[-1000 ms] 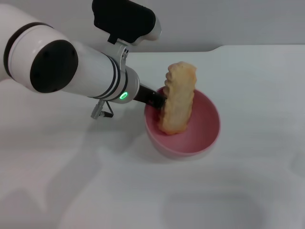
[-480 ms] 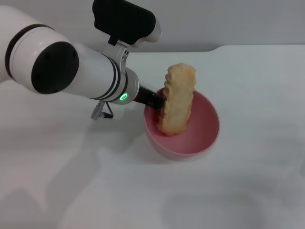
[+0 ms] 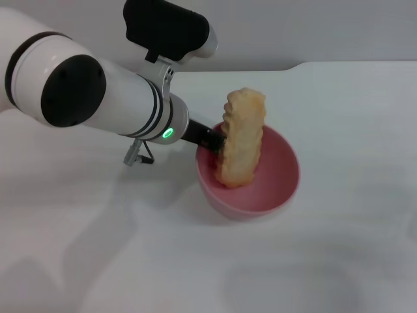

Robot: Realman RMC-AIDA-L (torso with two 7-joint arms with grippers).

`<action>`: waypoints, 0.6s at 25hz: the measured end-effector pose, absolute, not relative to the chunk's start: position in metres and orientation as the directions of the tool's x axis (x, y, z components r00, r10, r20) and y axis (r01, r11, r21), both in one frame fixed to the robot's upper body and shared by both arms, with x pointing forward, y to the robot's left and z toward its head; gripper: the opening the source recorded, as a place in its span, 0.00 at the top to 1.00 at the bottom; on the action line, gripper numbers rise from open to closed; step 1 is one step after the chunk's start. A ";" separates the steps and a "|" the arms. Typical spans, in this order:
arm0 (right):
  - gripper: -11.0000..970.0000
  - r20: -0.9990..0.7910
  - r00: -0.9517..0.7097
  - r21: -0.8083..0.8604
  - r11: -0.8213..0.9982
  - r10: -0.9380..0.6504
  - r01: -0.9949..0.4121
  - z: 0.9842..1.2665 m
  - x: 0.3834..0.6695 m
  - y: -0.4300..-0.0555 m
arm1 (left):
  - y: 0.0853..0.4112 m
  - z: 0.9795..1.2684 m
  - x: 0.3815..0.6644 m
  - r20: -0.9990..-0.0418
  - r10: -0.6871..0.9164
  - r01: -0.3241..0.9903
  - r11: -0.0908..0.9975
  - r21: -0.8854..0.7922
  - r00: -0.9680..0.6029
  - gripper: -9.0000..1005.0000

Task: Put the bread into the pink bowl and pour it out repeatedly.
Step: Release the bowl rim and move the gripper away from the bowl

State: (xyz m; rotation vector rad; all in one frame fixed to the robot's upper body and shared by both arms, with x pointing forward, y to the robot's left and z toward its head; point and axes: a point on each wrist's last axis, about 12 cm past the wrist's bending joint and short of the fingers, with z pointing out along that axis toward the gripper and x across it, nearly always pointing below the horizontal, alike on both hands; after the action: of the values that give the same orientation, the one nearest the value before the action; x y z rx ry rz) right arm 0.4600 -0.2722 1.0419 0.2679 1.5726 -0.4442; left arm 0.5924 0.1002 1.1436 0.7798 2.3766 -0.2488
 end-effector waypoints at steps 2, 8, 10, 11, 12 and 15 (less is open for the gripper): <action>0.46 -0.993 -0.056 -0.115 0.894 -0.101 0.433 1.042 0.460 -0.272 | 0.101 1.140 0.591 -0.599 0.461 0.582 0.813 -0.011 -0.655 0.93; 0.46 -0.993 -0.052 -0.121 0.898 -0.109 0.424 1.044 0.463 -0.271 | 0.103 1.134 0.591 -0.586 0.451 0.573 0.819 -0.028 -0.673 0.93; 0.46 -0.992 -0.053 -0.127 0.898 -0.115 0.422 1.044 0.464 -0.270 | 0.103 1.134 0.591 -0.585 0.451 0.573 0.819 -0.028 -0.674 0.93; 0.46 -0.992 -0.054 -0.128 0.898 -0.117 0.421 1.044 0.464 -0.270 | 0.103 1.134 0.591 -0.583 0.453 0.575 0.818 -0.030 -0.675 0.93; 0.46 -0.992 -0.055 -0.129 0.898 -0.117 0.421 1.044 0.464 -0.270 | 0.103 1.134 0.590 -0.582 0.453 0.575 0.817 -0.032 -0.675 0.93; 0.46 -0.992 -0.055 -0.130 0.898 -0.117 0.419 1.044 0.464 -0.270 | 0.103 1.134 0.590 -0.581 0.451 0.575 0.818 -0.036 -0.678 0.93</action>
State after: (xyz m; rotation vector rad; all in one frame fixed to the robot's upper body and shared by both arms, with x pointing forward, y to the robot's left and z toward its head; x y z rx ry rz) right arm 0.4640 -0.2700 1.0438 0.2427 1.5701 -0.4441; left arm 0.5900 0.1029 1.1337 0.7535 2.4318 -0.2899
